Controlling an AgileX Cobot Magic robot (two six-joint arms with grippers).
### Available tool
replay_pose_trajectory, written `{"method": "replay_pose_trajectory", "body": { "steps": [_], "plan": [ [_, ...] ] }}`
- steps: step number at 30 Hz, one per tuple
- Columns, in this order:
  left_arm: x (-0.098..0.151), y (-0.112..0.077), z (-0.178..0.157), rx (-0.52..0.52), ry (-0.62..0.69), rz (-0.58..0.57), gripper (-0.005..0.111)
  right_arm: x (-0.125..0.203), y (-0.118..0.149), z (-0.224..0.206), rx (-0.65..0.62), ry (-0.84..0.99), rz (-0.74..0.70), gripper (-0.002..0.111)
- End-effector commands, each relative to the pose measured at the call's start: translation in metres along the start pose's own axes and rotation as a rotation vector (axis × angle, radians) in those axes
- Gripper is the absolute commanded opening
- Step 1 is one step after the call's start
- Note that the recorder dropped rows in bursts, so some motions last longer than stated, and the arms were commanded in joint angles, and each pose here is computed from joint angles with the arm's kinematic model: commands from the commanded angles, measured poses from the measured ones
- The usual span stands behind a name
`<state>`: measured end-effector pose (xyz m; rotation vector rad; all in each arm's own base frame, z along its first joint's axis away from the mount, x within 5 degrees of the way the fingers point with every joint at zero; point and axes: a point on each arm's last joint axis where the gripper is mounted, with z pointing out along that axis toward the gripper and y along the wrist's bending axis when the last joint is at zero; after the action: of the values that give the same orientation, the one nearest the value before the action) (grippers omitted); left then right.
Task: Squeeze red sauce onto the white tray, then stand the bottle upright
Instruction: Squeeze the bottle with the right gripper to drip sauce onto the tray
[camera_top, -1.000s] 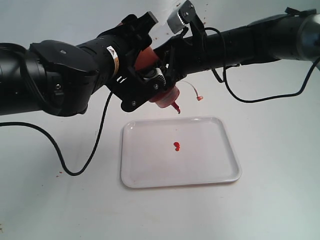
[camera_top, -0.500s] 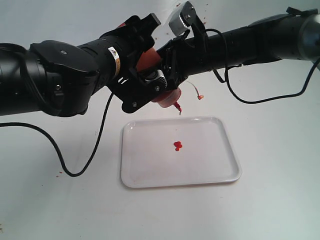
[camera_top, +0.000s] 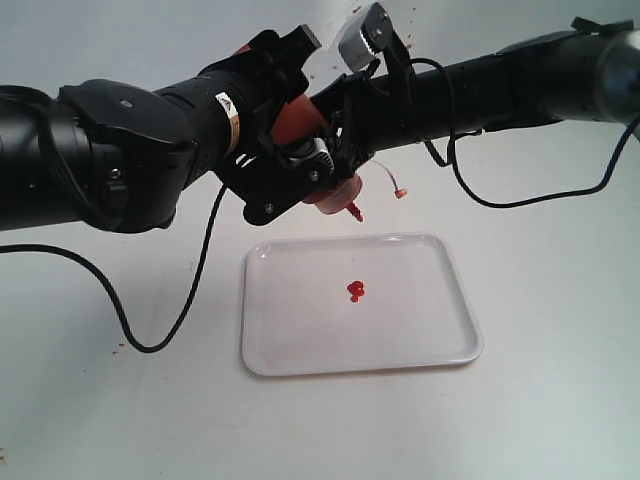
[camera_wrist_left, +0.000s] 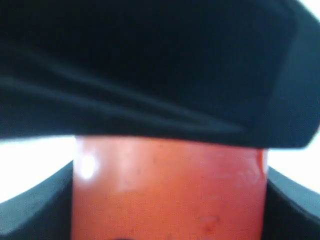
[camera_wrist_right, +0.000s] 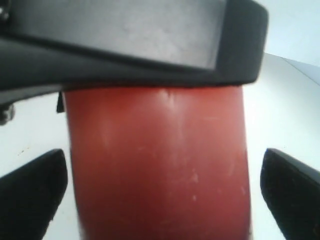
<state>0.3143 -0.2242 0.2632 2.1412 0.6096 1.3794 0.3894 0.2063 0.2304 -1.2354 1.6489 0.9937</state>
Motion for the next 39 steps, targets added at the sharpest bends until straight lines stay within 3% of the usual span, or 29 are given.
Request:
{"method": "replay_pose_trajectory", "body": {
  "steps": [1, 10, 15, 17, 20, 25, 31, 39],
  "plan": [
    [0.0075, 0.0041, -0.0027, -0.004, 0.047, -0.028, 0.0, -0.0092, 0.0065, -0.0006, -0.053, -0.053, 0.011, 0.098],
    [0.0075, 0.0041, -0.0027, -0.004, 0.047, -0.028, 0.0, -0.0092, 0.0065, -0.0006, -0.053, -0.053, 0.011, 0.097],
    [0.0075, 0.0041, -0.0027, -0.004, 0.047, -0.028, 0.0, -0.0092, 0.0065, -0.0006, -0.053, -0.053, 0.011, 0.088],
    [0.0075, 0.0041, -0.0027, -0.004, 0.047, -0.028, 0.0, -0.0092, 0.0065, -0.0006, -0.053, -0.053, 0.011, 0.078],
    [0.0075, 0.0041, -0.0027, -0.004, 0.047, -0.028, 0.0, -0.0089, 0.0069, -0.0006, -0.058, -0.051, 0.009, 0.041],
    [0.0075, 0.0041, -0.0027, -0.004, 0.047, -0.028, 0.0, -0.0098, 0.0067, -0.0006, -0.056, -0.06, 0.013, 0.0],
    [0.0075, 0.0041, -0.0027, -0.004, 0.047, -0.028, 0.0, -0.0113, 0.0124, -0.0012, -0.118, -0.077, -0.003, 0.0],
    [0.0077, 0.004, -0.0027, -0.002, 0.05, -0.028, 0.0, -0.0139, 0.0104, -0.0013, -0.097, -0.105, 0.016, 0.0]
  ]
}}
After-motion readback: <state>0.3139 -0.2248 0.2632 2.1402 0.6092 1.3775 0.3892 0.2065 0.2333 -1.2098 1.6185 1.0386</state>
